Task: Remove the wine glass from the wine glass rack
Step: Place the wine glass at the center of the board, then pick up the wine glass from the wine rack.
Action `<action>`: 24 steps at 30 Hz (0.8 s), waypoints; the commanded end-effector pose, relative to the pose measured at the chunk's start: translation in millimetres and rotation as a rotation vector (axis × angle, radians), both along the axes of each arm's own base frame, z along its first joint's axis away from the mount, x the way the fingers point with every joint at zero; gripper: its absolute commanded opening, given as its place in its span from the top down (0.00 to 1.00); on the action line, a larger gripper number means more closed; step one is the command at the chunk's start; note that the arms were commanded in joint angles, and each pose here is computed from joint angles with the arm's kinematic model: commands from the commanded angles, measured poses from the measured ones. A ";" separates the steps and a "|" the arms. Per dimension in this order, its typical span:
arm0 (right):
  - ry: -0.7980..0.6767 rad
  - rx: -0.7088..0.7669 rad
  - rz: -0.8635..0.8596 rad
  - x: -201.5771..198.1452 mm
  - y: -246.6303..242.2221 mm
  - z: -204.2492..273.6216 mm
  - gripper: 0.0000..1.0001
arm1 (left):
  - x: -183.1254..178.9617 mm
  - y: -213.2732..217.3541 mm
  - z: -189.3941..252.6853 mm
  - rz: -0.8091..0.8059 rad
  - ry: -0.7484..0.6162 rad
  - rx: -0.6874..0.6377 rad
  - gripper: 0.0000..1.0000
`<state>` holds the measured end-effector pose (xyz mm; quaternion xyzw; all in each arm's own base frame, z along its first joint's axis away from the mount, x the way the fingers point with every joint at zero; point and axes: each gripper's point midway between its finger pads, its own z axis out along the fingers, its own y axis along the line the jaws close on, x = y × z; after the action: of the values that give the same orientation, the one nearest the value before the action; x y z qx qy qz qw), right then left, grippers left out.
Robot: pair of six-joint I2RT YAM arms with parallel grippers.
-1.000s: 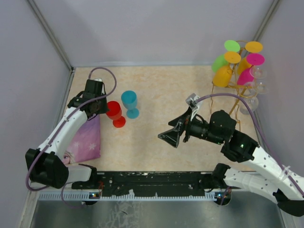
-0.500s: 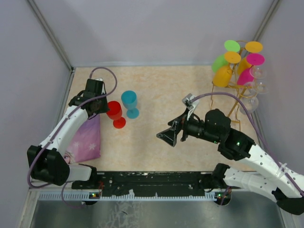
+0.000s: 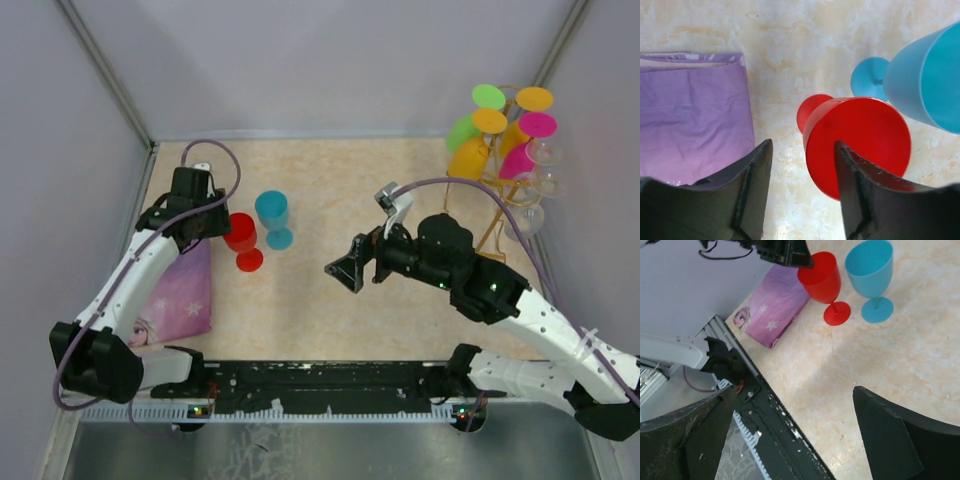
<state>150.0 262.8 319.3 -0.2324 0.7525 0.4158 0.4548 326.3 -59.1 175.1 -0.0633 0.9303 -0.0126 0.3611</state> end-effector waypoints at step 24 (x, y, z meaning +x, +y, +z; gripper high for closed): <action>-0.273 -0.159 -0.864 152.4 -174.9 171.8 0.01 | -69.0 -56.7 165.6 -0.295 -0.635 -0.454 0.01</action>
<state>291.6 125.1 471.5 -0.0227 0.7484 0.1152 0.6527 267.7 -86.7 319.9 -0.0412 0.7757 -0.2035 0.5960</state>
